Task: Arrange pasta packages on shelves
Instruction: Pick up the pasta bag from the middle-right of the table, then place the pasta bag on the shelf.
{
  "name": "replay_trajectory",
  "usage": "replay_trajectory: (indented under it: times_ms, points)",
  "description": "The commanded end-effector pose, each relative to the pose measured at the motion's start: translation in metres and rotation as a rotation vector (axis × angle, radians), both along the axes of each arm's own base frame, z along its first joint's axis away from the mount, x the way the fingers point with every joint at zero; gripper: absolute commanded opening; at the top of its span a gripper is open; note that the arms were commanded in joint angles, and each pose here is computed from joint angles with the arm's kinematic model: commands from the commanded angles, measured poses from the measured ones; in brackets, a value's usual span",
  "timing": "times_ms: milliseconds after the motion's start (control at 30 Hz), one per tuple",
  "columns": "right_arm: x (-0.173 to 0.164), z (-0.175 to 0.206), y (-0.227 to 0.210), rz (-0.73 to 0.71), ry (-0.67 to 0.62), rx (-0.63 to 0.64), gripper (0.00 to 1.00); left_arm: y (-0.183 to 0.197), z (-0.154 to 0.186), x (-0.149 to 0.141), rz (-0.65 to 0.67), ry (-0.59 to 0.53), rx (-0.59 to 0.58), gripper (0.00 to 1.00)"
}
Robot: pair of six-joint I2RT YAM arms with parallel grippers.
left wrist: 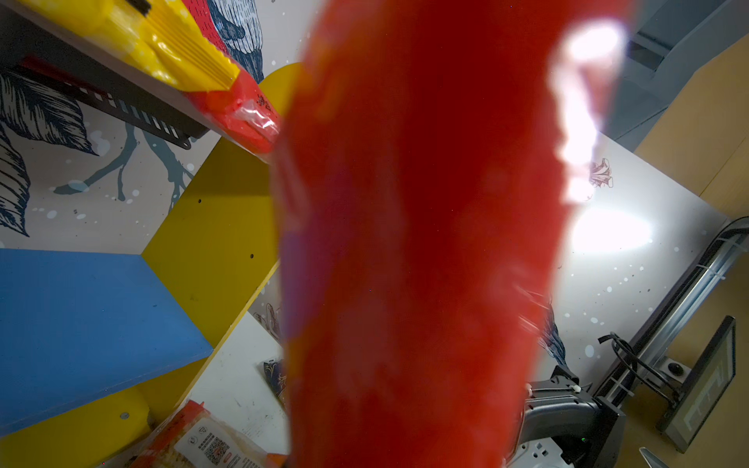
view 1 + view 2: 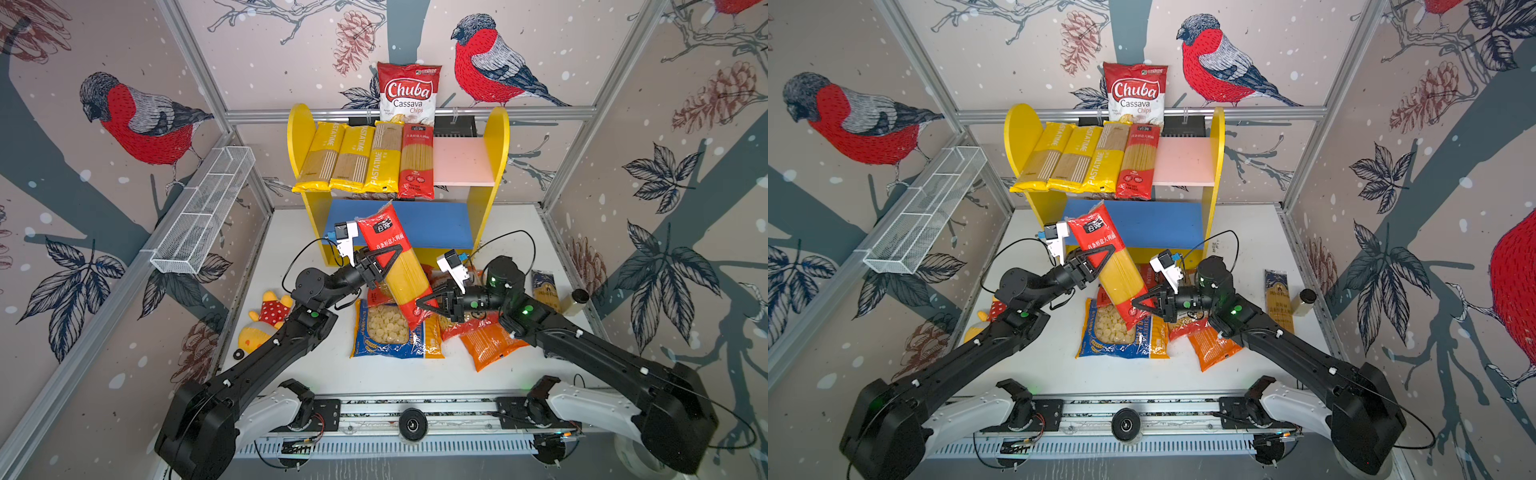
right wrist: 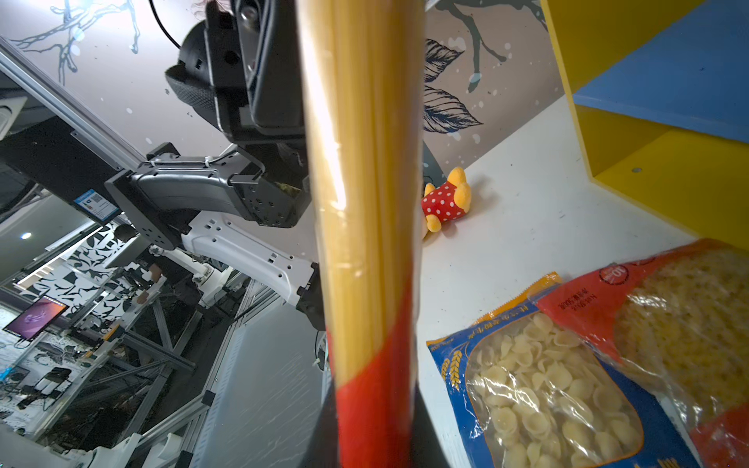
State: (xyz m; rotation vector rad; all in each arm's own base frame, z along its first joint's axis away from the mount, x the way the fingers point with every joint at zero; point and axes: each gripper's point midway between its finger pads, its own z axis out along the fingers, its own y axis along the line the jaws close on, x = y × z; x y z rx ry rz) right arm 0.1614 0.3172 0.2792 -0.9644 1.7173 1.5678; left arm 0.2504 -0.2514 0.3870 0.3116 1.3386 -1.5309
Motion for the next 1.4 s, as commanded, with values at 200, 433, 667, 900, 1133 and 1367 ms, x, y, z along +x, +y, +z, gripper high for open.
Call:
replay_trajectory:
  times_ms: [200, 433, 667, 900, 1133, 1367]
  points:
    - [0.008, 0.056, -0.003, -0.047, -0.096, 0.121, 0.00, 0.006, 0.041, -0.015, -0.011, -0.131, -0.064, 0.51]
    - [0.018, 0.097, -0.010, -0.079, -0.148, 0.200, 0.00, 0.005, 0.048, -0.017, -0.026, -0.152, -0.061, 0.66]
    - [0.050, 0.151, -0.029, -0.218, -0.163, 0.257, 0.00, 0.002, 0.045, -0.015, -0.026, -0.150, -0.047, 0.74]
    - [0.129, 0.191, -0.073, -0.483, -0.005, 0.204, 0.00, -0.001, 0.040, -0.007, -0.015, -0.126, -0.042, 0.74]
    - [0.190, 0.188, -0.088, -0.566, 0.176, 0.166, 0.00, -0.027, 0.033, -0.003, -0.046, -0.092, -0.029, 0.74]
    - [0.217, 0.183, -0.080, -0.590, 0.262, 0.158, 0.00, -0.038, 0.021, -0.002, -0.050, -0.065, -0.015, 0.74]
